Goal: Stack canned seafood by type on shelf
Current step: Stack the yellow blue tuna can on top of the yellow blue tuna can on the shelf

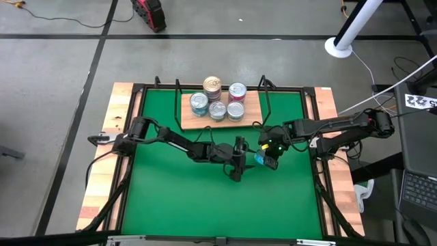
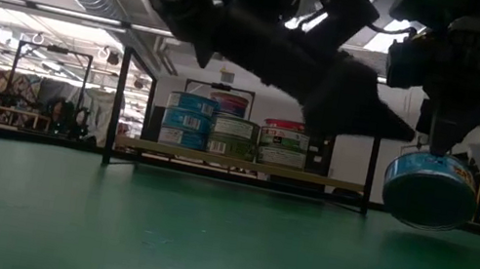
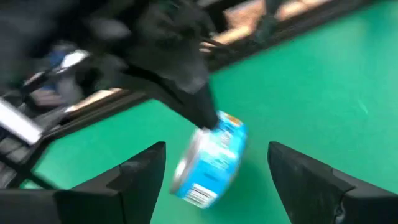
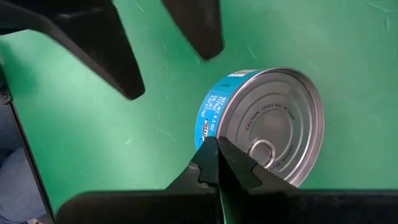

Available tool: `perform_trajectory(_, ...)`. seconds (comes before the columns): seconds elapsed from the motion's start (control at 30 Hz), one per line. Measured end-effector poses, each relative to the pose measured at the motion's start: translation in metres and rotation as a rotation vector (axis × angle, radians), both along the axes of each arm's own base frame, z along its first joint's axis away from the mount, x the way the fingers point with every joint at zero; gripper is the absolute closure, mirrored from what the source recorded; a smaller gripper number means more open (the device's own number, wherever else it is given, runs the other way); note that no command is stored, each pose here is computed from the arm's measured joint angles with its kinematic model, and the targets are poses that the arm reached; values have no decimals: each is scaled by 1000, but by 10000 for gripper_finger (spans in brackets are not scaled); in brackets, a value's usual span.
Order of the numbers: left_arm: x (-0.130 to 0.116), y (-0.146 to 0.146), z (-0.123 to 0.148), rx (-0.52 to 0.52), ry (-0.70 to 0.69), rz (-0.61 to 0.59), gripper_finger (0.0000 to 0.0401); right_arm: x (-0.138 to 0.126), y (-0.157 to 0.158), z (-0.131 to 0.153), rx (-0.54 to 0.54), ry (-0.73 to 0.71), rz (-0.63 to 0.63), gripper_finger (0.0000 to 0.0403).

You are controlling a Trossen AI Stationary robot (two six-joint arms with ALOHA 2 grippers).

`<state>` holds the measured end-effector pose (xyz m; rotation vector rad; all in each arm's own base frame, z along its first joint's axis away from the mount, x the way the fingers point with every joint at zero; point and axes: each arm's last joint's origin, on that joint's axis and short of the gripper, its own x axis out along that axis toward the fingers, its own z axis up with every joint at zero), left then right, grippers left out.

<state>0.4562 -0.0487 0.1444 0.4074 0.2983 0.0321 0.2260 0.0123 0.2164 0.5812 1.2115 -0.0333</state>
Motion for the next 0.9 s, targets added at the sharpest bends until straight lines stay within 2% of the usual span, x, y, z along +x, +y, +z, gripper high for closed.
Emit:
perform_trajectory(0.1, 1, -1, -7, 63, 20, -86, 121, 0, 0, 0, 0, -2, 0, 403)
perform_trajectory(0.2, 2, -2, -13, 120, 14, -110, 121, 0, 0, 0, 0, -4, 0, 403)
perform_trajectory(0.77, 30, 6, -36, 283, 23, -128, 121, 2, 0, 1, 8, -21, 4, 403)
perform_trajectory(0.9, 31, 6, -36, 287, 26, -128, 131, 2, 0, 1, 8, -21, 4, 403)
